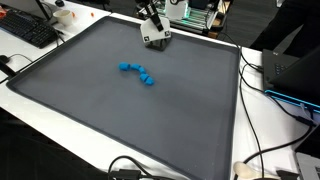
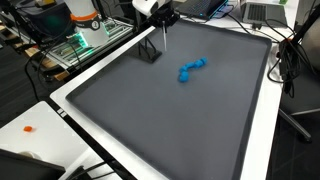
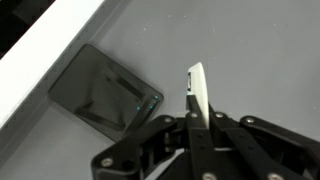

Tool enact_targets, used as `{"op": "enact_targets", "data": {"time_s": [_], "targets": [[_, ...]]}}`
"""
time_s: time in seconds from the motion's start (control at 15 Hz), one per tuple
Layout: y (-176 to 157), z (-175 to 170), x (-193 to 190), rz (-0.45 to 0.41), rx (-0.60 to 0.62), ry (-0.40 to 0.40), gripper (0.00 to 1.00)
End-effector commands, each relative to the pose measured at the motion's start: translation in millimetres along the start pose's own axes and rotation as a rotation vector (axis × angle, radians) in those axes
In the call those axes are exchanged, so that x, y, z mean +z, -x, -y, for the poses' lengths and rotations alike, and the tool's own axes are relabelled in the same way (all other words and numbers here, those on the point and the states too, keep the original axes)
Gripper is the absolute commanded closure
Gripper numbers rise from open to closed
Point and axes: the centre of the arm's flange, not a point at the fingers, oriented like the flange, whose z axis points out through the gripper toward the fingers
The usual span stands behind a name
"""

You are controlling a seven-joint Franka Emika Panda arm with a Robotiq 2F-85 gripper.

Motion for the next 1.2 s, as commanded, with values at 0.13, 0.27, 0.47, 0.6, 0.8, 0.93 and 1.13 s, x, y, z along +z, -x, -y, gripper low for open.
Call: {"op": "enact_targets", "data": {"time_s": [0.13,0.27,0.47,0.6,0.8,0.93,1.13], "targets": [[12.8,-35.6,25.9,-0.011,0.151,-0.077,0.99],[12.6,-44.8,31.7,-0.023,0.187,-0.096,0.99],[12.0,-54.7,40.3,-0.052,0.225,-0.104,0.99],[10.1,-61.5,45.2,-0.056,0.26,-0.124,0.99],[8.0,-70.4,50.3,-0.055,0.315,-0.161,0.99],[6.2,-73.9,53.4,-0.061,0.336,-0.171,0.99],[3.8,-78.7,57.7,-0.064,0.364,-0.184,0.99]]}}
